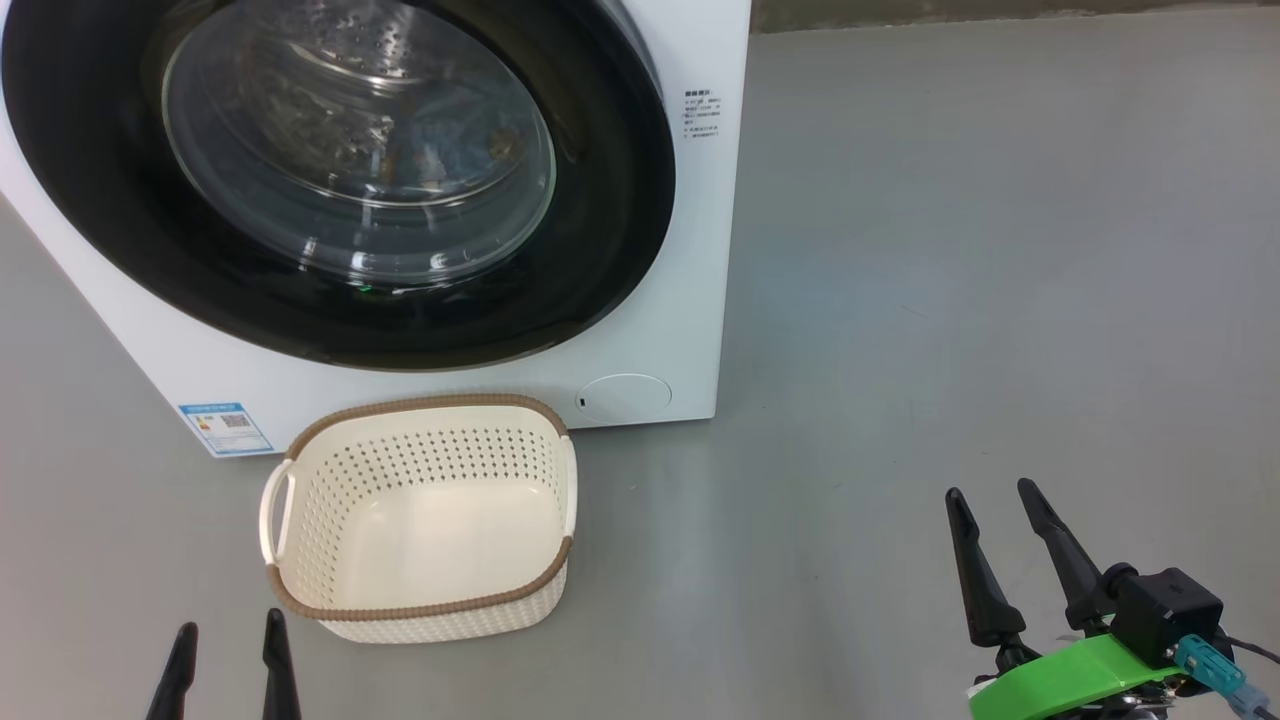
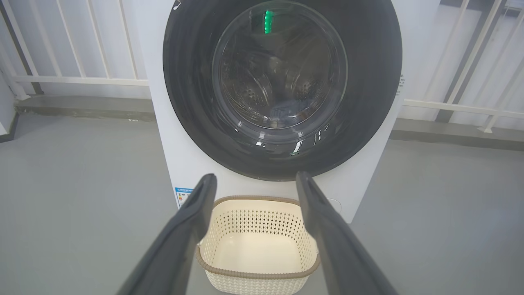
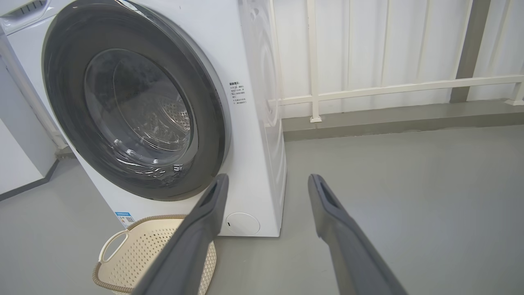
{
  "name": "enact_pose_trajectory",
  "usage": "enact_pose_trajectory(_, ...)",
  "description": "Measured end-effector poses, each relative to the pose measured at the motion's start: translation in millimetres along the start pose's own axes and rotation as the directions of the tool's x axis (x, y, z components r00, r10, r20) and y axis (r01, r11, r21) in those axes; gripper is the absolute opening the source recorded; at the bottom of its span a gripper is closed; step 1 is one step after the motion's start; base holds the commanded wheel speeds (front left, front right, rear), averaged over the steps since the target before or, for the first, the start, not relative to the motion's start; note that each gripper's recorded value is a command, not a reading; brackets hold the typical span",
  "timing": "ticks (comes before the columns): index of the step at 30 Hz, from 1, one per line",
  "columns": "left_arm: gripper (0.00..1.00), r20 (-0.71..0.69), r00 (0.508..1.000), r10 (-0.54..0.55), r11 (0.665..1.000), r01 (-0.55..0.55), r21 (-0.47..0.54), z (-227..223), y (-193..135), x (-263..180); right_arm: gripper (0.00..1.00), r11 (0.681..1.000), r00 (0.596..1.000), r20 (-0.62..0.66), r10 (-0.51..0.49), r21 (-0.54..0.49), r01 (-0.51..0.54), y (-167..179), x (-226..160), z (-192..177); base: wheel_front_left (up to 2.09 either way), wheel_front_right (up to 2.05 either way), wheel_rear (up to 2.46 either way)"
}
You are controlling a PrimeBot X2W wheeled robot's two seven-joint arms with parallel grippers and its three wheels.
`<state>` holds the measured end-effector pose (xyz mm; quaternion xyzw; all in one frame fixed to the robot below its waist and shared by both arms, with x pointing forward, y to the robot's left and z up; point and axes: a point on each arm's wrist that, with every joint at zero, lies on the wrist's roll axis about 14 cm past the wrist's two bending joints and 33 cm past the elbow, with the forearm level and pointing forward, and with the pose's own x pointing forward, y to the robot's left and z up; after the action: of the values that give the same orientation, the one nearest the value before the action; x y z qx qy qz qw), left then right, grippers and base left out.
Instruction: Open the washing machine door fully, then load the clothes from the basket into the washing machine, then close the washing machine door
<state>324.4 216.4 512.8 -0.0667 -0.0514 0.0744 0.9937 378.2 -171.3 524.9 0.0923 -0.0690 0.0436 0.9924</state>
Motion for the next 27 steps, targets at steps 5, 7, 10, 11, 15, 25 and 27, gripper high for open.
enact_pose_trajectory(5, 1.0, -0.002, 1.0, -0.003, 1.0, 0.003, -0.001, -0.6, 0.0, 0.0, 1.0, 1.0, 1.0, -0.003, 0.0, -0.004, 0.0, 0.1, 0.3, -0.9, 0.0, 0.0, 0.0)
enact_pose_trajectory(7, 0.0, -0.01, 1.0, -0.014, 1.0, 0.014, -0.006, -3.1, -1.8, -0.5, 0.0, 1.0, 1.0, -0.01, 0.0, -0.003, 0.0, 0.2, -0.2, -3.2, 0.0, 0.0, 0.0)
enact_pose_trajectory(10, 0.0, -0.052, 0.999, -0.007, 1.0, 0.006, -0.019, -16.4, -3.3, -4.2, 0.0, 1.0, 0.998, -0.061, -0.009, 0.004, 0.009, -1.5, -6.2, -19.1, 0.0, 0.0, 0.0)
enact_pose_trajectory(11, 0.0, -0.065, 0.998, -0.004, 1.0, 0.002, -0.024, -20.7, -4.0, -5.5, 0.0, 1.0, 0.997, -0.081, -0.013, 0.006, 0.014, -2.6, -9.6, -25.3, 0.0, 0.0, 0.0)
enact_pose_trajectory(15, 0.0, -0.09, 0.996, 0.002, 0.998, -0.007, -0.057, -27.0, -4.4, -7.0, 0.0, 0.999, 0.993, -0.112, -0.028, 0.037, 0.033, -5.5, -15.1, -33.9, 0.0, 0.0, 0.0)
enact_pose_trajectory(25, 0.0, -0.135, 0.991, 0.014, 0.985, -0.037, -0.168, -36.4, -2.7, -8.7, 0.0, 0.988, 0.99, -0.13, -0.057, 0.138, 0.074, -10.3, -16.2, -36.2, 0.0, 0.0, 0.0)
enact_pose_trajectory(27, 0.0, -0.139, 0.99, 0.018, 0.981, -0.044, -0.19, -37.2, -2.4, -8.5, 0.0, 0.984, 0.989, -0.132, -0.063, 0.156, 0.084, -11.7, -16.4, -36.4, 0.0, 0.0, 0.0)
